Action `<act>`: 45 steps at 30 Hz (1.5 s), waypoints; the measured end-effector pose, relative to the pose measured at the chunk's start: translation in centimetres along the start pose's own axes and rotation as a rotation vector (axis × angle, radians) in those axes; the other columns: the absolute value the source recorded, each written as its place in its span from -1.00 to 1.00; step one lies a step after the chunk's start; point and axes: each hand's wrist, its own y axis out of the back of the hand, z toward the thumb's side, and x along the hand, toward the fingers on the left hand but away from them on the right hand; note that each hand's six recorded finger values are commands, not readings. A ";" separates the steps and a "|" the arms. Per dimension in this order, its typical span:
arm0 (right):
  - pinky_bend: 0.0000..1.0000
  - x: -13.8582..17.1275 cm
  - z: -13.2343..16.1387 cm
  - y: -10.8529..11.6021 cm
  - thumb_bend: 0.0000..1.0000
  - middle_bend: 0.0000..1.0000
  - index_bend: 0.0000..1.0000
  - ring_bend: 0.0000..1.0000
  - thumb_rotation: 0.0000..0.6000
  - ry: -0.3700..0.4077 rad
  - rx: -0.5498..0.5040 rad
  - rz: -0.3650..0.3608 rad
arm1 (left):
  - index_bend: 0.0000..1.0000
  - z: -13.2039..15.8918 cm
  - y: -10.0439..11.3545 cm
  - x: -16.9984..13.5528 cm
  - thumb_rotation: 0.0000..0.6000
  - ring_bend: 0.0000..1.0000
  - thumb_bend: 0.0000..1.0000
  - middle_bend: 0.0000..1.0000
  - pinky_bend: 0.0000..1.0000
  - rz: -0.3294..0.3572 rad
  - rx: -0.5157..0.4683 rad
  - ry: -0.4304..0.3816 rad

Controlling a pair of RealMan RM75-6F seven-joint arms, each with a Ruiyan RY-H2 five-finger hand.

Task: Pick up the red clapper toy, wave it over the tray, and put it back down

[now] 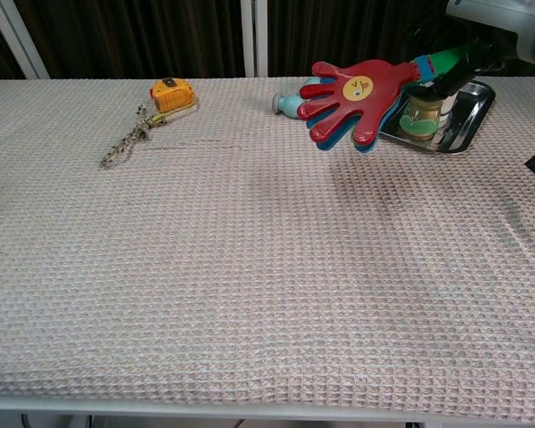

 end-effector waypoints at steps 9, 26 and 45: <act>0.88 -1.9 3.0 -5.9 -0.39 0.54 0.52 0.56 1.00 -0.016 -0.411 0.051 | -0.93 -0.3 0.0 -0.1 1.00 -1.00 -0.90 -0.97 -0.96 -0.001 -0.003 0.006; 0.31 -5.3 7.0 -12.1 -0.84 -0.19 -0.17 -0.29 1.00 -0.012 -0.386 0.083 | -0.93 -1.8 0.3 -1.1 1.00 -1.00 -0.90 -0.97 -0.96 0.003 -0.014 0.043; -1.00 -2.3 5.0 -4.6 -0.97 -1.00 -1.00 -1.00 1.00 0.095 -0.166 0.098 | -0.93 -1.8 0.3 -1.2 1.00 -1.00 -0.90 -0.97 -0.96 0.011 -0.018 0.043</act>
